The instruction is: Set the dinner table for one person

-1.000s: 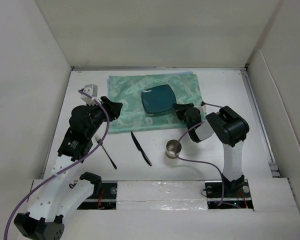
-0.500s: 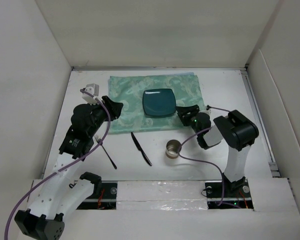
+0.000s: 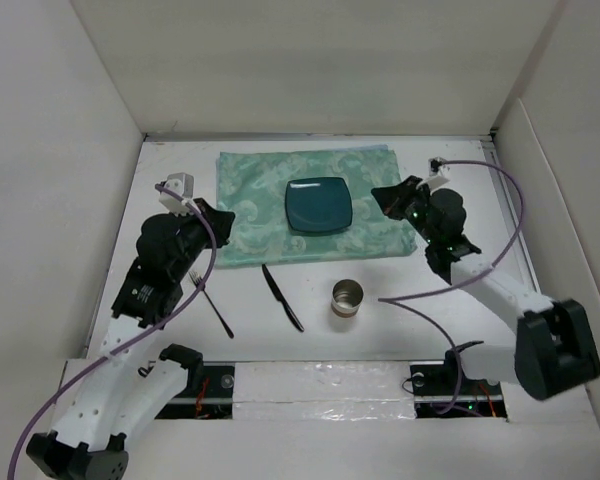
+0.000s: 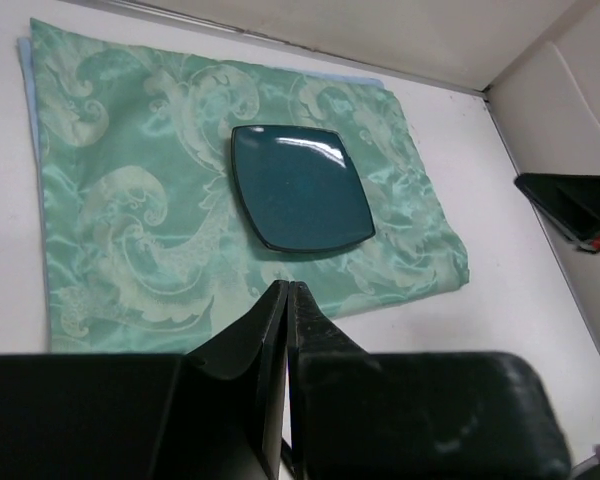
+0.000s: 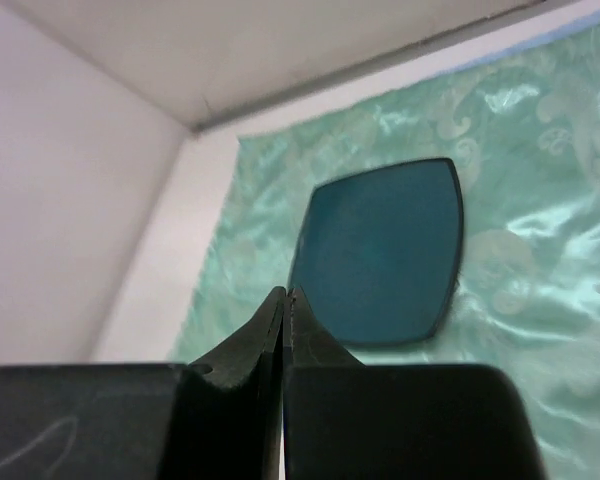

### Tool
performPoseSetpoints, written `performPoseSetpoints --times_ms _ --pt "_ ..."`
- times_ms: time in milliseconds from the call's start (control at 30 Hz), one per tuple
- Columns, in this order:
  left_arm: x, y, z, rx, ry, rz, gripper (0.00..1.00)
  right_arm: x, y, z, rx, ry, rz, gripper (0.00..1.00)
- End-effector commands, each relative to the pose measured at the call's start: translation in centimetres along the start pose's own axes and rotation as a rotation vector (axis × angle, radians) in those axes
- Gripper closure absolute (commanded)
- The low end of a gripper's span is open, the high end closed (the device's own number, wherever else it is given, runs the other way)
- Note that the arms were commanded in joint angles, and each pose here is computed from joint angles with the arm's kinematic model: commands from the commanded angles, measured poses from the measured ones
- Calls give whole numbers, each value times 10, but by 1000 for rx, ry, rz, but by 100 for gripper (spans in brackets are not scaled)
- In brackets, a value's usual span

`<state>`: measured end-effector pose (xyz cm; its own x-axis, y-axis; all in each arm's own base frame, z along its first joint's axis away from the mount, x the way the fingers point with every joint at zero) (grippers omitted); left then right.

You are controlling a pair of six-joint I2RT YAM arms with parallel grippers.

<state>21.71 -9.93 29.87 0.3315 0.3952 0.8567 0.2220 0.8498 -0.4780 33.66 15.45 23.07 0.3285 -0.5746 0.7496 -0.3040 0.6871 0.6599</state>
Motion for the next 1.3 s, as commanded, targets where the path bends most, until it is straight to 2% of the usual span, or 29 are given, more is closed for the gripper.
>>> performPoseSetpoints --times_ms 0,67,100,133,167,200,267,333,433,600,733,933,967,1000,1033,1067,1267 --pt "1 2 16 -6 -29 -26 100 -23 18 49 -19 309 387 100" --pt "-11 11 18 21 -12 -32 100 -21 32 82 -3 336 497 100" --pt "-13 12 22 22 -12 -33 100 -34 30 100 -48 406 520 100" --pt "-14 14 23 28 -14 -33 95 -40 28 111 -64 427 529 94" --pt "-20 16 23 33 -6 -33 84 -43 26 128 -95 456 543 71" --pt "-20 16 22 29 -5 -33 80 -49 24 136 -102 492 551 60" --pt "-19 16 23 27 -9 -36 75 -64 28 146 -102 566 559 48" --pt "-18 16 21 30 -11 -44 71 -80 40 151 -62 632 586 46" --pt "-18 16 22 31 -8 -55 70 -83 29 145 -214 672 641 47" --pt "-18 16 25 27 -14 -58 70 -100 37 131 -115 689 616 48" --pt "-18 17 25 30 -17 -60 70 -107 27 123 -192 728 641 51" --pt "-16 15 27 18 -23 -61 69 -123 24 114 -161 785 642 54" --pt "-16 14 27 14 -25 -64 69 -123 22 112 -165 786 636 59" --pt "-17 14 27 11 -20 -63 69 -124 23 110 -155 774 628 69" --pt "-17 14 27 8 -20 -63 69 -123 24 109 -155 766 625 87" --pt "-17 13 27 2 -19 -63 69 -119 24 108 -167 745 607 100" --pt "-18 12 26 -12 -9 -66 69 -66 39 95 -138 548 541 100"
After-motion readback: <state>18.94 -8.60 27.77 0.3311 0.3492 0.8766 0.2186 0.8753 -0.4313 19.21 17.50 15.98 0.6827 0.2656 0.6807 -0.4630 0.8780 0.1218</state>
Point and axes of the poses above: each gripper's point midway between its finger pads, its own z axis back along the fingers, its own y axis along the line the jaws close on, x = y × z, the point moved 6 cm from there along z, back along the fingers, and after that the axes turned 2 degrees about z, right-handed, at the moved point
